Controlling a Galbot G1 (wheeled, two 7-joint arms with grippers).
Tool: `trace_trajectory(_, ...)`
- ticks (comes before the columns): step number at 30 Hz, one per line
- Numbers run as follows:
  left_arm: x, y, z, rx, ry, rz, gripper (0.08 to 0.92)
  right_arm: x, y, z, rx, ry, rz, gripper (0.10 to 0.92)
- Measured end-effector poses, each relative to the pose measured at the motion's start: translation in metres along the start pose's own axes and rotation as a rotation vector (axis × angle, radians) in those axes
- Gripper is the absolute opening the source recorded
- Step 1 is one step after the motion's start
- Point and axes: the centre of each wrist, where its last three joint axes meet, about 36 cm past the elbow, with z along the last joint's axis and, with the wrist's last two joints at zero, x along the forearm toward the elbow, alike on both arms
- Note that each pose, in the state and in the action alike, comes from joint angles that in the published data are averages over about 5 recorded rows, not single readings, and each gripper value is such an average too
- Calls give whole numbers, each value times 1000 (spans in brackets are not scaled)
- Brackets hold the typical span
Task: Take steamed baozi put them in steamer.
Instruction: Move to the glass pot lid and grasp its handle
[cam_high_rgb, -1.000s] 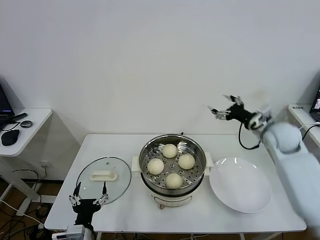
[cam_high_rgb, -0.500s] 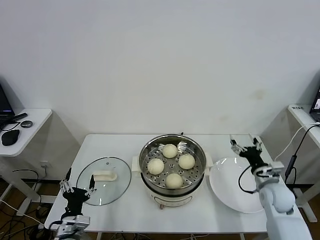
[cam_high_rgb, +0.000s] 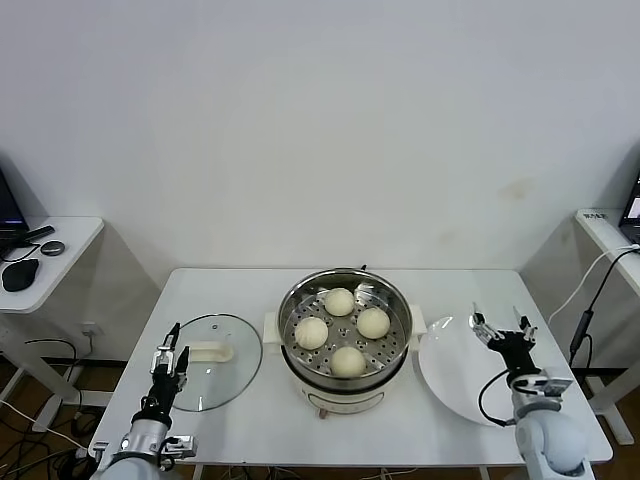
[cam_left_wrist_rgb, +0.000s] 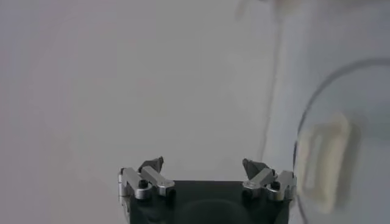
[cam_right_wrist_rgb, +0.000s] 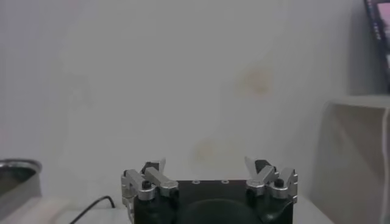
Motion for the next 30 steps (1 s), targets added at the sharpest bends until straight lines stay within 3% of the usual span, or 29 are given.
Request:
trace_trajectory(7,-8,-21,5,-56,-21,49,823,6,1,6,1,4,27,823)
trace_trajectory(19,-24,-36,9,-87,-49,77,823,13,1,16,0,13,59,823)
trace_trajectory(30,-39,-45,12,-88,-44,98,823,18,-5,19,4,15,82,823)
